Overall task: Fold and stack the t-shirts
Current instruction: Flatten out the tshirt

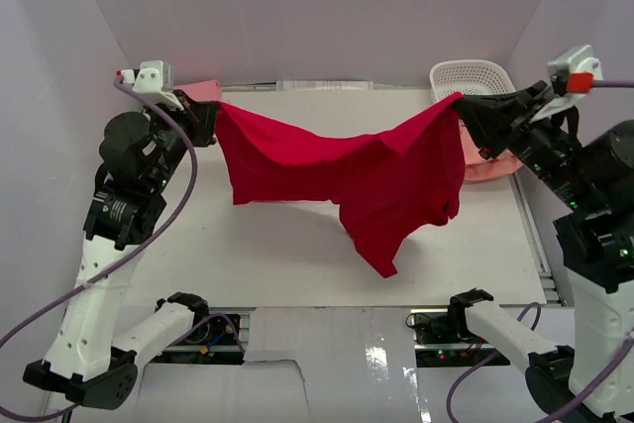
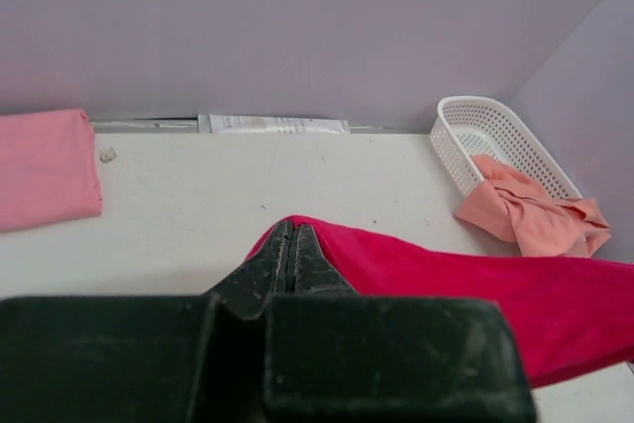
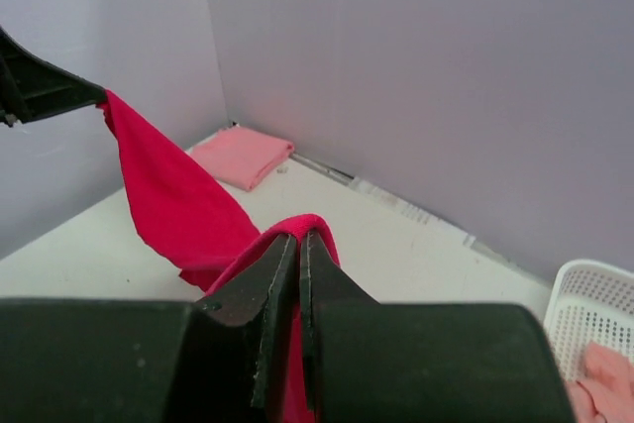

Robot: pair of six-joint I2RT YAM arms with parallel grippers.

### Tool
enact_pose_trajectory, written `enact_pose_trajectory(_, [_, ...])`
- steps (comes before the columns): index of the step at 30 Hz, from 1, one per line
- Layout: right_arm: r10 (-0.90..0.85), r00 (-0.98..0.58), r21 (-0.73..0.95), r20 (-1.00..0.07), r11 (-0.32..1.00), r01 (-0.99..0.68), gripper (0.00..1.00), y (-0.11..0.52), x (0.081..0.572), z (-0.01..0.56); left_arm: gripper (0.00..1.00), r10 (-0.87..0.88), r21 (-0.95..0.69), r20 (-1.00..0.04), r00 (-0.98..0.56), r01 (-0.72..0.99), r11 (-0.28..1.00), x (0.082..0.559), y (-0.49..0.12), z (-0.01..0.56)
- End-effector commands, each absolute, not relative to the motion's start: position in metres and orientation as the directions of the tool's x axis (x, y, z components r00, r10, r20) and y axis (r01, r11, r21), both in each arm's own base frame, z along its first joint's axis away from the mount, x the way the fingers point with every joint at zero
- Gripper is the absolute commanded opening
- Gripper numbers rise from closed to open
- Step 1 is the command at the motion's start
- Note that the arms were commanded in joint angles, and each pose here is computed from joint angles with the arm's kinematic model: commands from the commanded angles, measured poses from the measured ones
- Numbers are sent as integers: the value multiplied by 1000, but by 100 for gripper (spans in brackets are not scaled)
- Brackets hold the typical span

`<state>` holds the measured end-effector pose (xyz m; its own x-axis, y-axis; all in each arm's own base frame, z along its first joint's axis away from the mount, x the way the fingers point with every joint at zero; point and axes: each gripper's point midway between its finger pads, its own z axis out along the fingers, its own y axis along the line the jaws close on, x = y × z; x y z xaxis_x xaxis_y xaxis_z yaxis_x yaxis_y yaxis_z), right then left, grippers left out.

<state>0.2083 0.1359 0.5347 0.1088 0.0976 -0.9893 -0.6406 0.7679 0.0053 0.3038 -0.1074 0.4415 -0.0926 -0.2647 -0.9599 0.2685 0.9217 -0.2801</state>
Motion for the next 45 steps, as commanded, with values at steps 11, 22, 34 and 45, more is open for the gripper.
enact_pose_trajectory(11, [179, 367, -162, -913, 667, -727, 8, 129, 98, 606, 0, -331, -268, -929, 163, 317, 910, 219, -74, 502])
enact_pose_trajectory(22, [208, 626, -289, -752, 749, -596, 8, 95, 15, 652, 0, -397, -265, -825, 402, 345, 900, 146, -41, 542])
enact_pose_trajectory(34, [230, 677, -341, -699, 725, -598, 8, 102, -18, 658, 0, -409, -265, -772, 487, 339, 903, 103, -21, 547])
enact_pose_trajectory(45, [226, 628, -295, -744, 733, -613, 8, 106, 17, 648, 0, -375, -312, -757, 535, 207, 927, 85, 13, 548])
